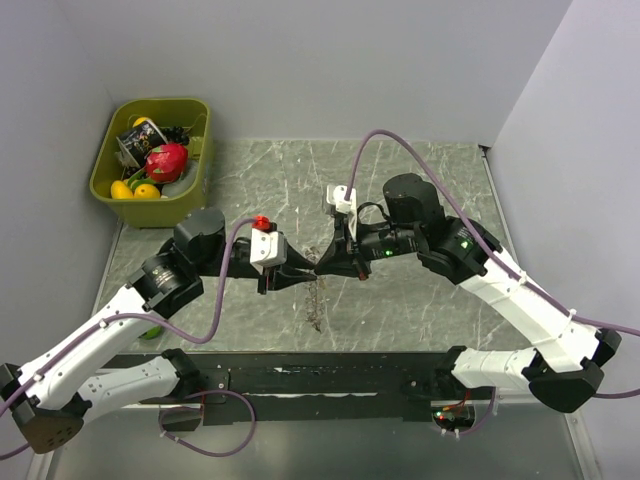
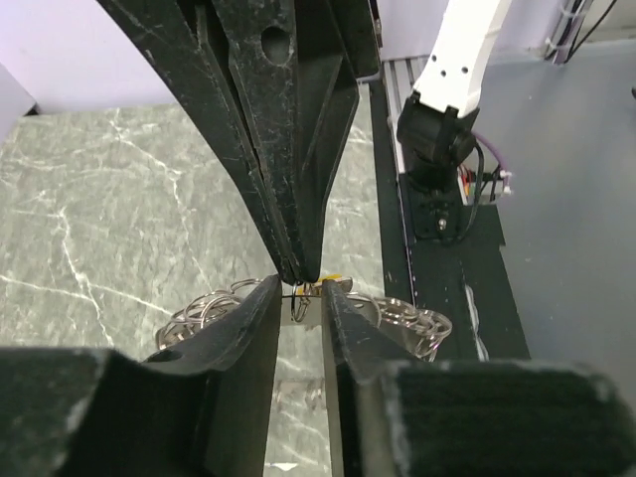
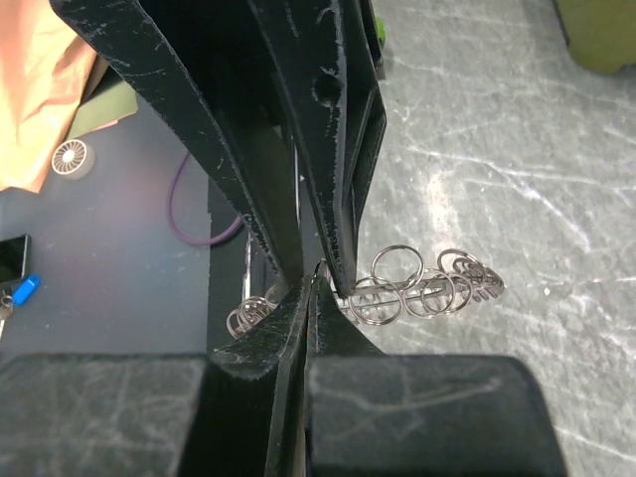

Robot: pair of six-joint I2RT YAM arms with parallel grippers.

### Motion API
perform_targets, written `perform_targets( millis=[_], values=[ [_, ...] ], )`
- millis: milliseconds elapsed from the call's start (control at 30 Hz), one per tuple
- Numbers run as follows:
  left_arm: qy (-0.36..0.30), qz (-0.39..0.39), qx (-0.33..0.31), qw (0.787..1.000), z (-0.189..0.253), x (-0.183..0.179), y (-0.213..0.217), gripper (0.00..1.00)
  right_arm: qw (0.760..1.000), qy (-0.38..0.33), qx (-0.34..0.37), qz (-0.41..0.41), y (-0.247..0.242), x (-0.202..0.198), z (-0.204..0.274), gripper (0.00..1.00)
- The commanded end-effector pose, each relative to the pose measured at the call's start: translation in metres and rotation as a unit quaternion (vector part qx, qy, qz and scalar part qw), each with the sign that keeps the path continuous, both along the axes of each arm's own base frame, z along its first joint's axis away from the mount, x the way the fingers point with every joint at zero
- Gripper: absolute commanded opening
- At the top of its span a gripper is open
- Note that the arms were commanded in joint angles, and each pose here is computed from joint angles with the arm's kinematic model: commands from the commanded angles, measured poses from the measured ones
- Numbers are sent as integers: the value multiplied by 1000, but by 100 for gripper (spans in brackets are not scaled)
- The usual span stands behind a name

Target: Put the keys on the keyring

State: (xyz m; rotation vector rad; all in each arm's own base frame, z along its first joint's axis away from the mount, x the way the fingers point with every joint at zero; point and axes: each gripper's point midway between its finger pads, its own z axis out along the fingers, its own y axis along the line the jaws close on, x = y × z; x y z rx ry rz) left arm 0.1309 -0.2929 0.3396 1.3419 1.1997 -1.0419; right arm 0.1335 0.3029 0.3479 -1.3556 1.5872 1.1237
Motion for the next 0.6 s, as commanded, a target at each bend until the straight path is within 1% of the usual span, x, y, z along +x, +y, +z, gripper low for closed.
perform_targets(
  millis=[0,33,67,100,167,300,333,367,400,433,467,500,533,567],
  values=[
    [-16,-13,12,1000,5,-5,3,25,998,-47,46,0,-3,-2,38,0],
    [-18,-12,13,1000,4,-4,3,20,998,-47,46,2,-2,-3,38,0],
    [-20,-12,10,1000,5,-4,3,13,998,-45,45,2,-2,-3,37,0],
    [-22,-14,7,1000,7,-5,3,1,998,-47,47,1,-2,-2,38,0],
    [-13,-12,-3,1000,9,-7,3,1,998,-47,46,0,-1,-1,38,0],
    [-28,2,-39,999,19,-5,4,1,997,-51,56,-25,-2,5,40,0],
    [-26,5,-42,999,17,-5,4,1,996,-52,60,-38,-3,8,41,3],
    [-22,11,-47,999,17,-4,4,1,995,-60,71,-45,-7,7,48,11],
    [-25,16,-56,998,21,-4,6,1,993,-66,82,-51,-7,9,48,29],
    [-30,21,-68,997,22,-3,6,1,992,-68,88,-61,-9,10,49,37],
    [-26,26,-80,996,25,-3,7,1,989,-77,103,-66,-15,6,55,50],
    [-21,35,-86,995,20,-3,10,1,988,-79,109,-69,-15,6,53,55],
    [-43,39,-124,991,36,-2,10,1,987,-85,117,-75,-20,4,57,59],
    [-31,43,-140,989,40,-4,12,1,986,-88,120,-78,-22,3,57,64]
  ],
)
